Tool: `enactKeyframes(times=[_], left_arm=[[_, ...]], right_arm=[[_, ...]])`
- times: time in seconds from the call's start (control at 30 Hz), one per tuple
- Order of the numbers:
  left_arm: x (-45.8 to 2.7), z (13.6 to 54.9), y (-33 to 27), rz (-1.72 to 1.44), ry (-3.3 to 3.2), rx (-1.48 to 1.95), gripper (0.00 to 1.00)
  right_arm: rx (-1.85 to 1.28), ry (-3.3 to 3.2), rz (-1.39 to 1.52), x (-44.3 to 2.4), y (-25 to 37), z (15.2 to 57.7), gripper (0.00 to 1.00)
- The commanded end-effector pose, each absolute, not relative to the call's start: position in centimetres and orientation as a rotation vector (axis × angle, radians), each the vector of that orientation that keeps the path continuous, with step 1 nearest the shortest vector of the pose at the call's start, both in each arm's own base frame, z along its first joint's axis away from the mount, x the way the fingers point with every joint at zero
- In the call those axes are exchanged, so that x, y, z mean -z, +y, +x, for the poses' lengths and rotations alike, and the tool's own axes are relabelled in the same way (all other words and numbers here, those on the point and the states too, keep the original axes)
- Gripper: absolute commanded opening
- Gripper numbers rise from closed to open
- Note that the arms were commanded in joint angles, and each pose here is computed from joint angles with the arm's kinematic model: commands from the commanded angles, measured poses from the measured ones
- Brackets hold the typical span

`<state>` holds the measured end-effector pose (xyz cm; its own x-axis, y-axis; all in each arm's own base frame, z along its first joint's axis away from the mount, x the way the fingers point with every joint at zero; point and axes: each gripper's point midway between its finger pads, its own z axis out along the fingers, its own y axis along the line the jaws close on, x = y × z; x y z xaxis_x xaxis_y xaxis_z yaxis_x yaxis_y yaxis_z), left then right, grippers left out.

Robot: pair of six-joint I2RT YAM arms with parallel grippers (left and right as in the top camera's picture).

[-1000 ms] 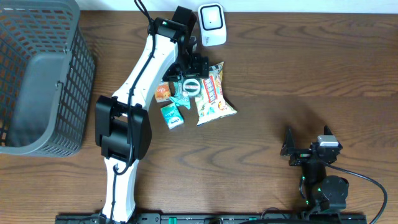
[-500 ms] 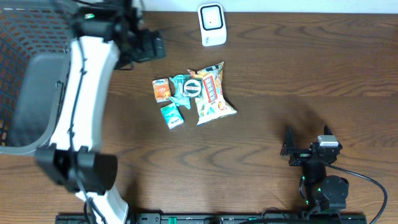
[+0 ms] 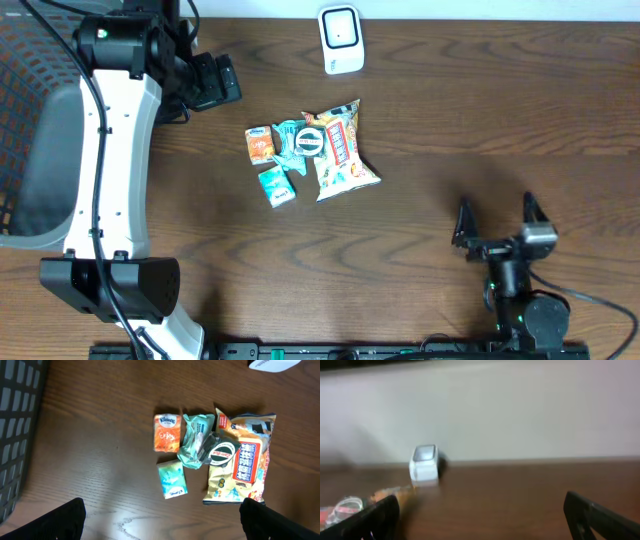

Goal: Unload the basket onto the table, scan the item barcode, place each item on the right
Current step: 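Reach the right gripper toward the large yellow-white snack bag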

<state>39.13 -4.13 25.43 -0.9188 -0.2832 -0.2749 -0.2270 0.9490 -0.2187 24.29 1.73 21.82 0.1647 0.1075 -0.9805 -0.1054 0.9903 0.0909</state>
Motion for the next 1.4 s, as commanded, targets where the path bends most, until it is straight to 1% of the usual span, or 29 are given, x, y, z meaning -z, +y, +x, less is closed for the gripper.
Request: enactKeyframes(times=[0.0,0.03,0.2,0.3,0.37,0.47,0.53,0.63,0.73,0.83,0.97,1.1,1.23,1.27,1.37], left_arm=[[-25.3,39.2,-3.7,-0.379,2.800,0.240,0.96],[-25.3,39.2,-3.7,-0.379,2.800,0.240,0.97],[-25.3,39.2,-3.7,-0.379,2.800,0.240,0.97],[-25.3,39.2,-3.7,-0.379,2.800,0.240,0.97],[-25.3,39.2,-3.7,-0.379,2.800,0.240,0.97],[-25.3,39.2,-3.7,-0.379,2.800,0.240,0.97],[-25.3,39.2,-3.7,-0.379,2.800,0.240,0.97],[-25.3,39.2,-3.7,-0.379,2.800,0.240,0.97],[-25.3,39.2,-3.7,-0.379,2.800,0.240,0.97],[-25.3,39.2,-3.7,-0.379,2.800,0.240,0.97],[-25.3,39.2,-3.7,-0.379,2.800,0.240,0.97],[-25.3,39.2,-3.7,-0.379,2.800,0.240,0.97],[-25.3,39.2,-3.7,-0.379,2.800,0.240,0.97],[-25.3,39.2,-3.7,-0.379,2.800,0.240,0.97],[-25.3,39.2,-3.7,-0.379,2.800,0.240,0.97]], right_arm=[[-0.215,1.240,-0.016,-25.6,2.4,23.2,0.99],[-0.235,1.131,-0.032,-28.0,2.6,22.1,0.99],[-0.227,0.923,-0.051,-32.9,2.6,19.4,0.99],[-0.222,0.886,-0.056,-35.8,2.6,18.6,0.99],[-0.188,0.883,-0.115,-38.1,3.2,18.7,0.99],[-0.090,0.943,-0.278,-40.3,4.9,20.5,0.99],[-0.121,1.096,-0.380,-41.6,6.4,24.3,0.99],[-0.232,1.270,-0.472,-41.7,8.3,28.1,0.99],[-0.334,1.449,-0.514,-41.1,9.6,31.9,0.99],[-0.417,1.651,-0.523,-39.3,10.8,35.6,0.99],[-0.532,1.939,-0.540,-34.6,13.1,39.4,0.99],[-0.679,2.128,-0.582,-29.3,15.6,41.2,0.99],[-0.888,2.197,-0.642,-24.6,18.5,41.9,0.99],[-0.958,2.241,-0.627,-23.0,19.3,42.0,0.99],[-1.122,2.348,-0.520,-20.1,20.8,41.9,0.99]])
